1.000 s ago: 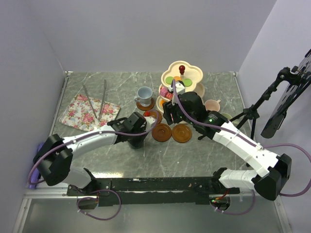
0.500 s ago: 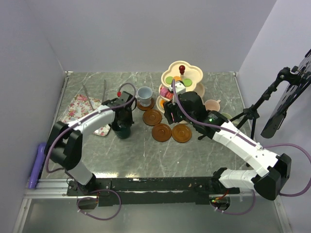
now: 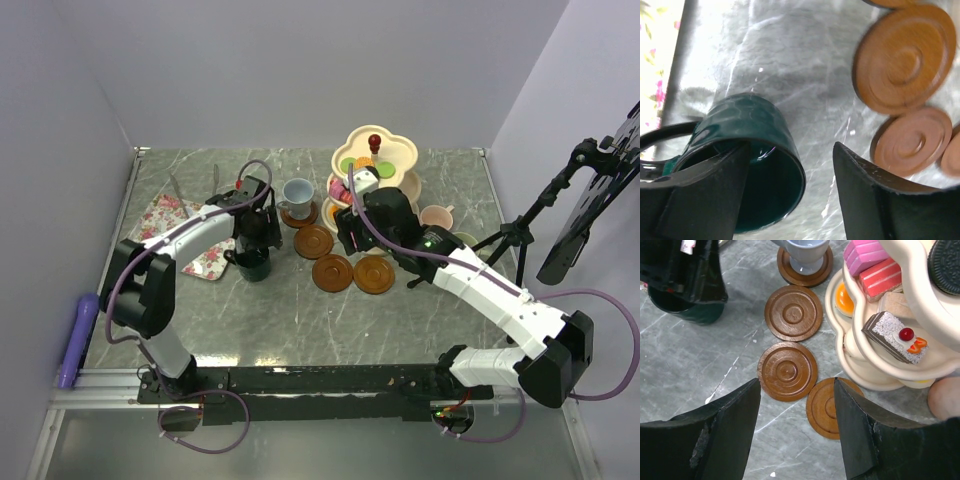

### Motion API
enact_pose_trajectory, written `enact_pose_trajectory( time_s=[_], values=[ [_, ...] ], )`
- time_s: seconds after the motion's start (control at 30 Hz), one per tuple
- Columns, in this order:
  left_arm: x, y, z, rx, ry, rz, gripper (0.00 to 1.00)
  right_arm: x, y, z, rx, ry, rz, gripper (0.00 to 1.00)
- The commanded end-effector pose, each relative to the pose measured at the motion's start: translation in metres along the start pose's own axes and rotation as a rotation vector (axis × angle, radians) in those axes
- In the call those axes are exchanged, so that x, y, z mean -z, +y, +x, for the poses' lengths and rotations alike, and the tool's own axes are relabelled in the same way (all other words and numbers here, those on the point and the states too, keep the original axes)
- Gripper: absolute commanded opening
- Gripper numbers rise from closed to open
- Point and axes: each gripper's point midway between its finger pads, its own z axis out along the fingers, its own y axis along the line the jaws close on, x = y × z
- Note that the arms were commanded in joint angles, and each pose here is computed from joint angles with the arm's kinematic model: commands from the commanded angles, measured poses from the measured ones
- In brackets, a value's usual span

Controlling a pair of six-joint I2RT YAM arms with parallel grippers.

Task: Serve the afternoon tea
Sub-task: Pick up the cup at the center of the board.

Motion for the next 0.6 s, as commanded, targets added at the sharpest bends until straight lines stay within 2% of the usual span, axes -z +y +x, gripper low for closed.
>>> enact_pose_trajectory(
  time_s=[0.0,0.17,0.37,0.43,0.47,0.5,0.53,0.57],
  values=[
    [0.032,-0.007,-0.008,-0.225,-0.068,0.098,0.72,0.001,-0.005,-0.020,-0.022,-0.071,0.013,0.67],
    [0.028,0.014,0.010,-0.386,-0.027,0.049,0.69,-0.004,-0.005,-0.019,-0.034,-0.068,0.011,0.67],
    [0.015,0.005,0.034,-0.503,0.016,0.054,0.55,-0.006,-0.005,-0.022,-0.040,-0.074,0.016,0.67],
    [0.011,-0.001,0.037,-0.523,0.016,0.042,0.44,-0.007,-0.007,-0.022,-0.041,-0.073,0.022,0.67],
    [0.010,-0.003,0.038,-0.525,0.015,0.034,0.34,-0.006,-0.007,-0.024,-0.042,-0.078,0.023,0.67],
    [0.009,-0.005,0.038,-0.523,0.015,0.026,0.14,-0.007,-0.007,-0.023,-0.042,-0.077,0.025,0.67],
    [0.009,-0.007,0.036,-0.507,0.016,0.021,0.01,-0.006,-0.008,-0.024,-0.040,-0.080,0.028,0.67],
    [0.012,-0.013,0.032,-0.487,0.010,0.026,0.01,-0.006,-0.009,-0.024,-0.040,-0.080,0.029,0.67]
  ],
)
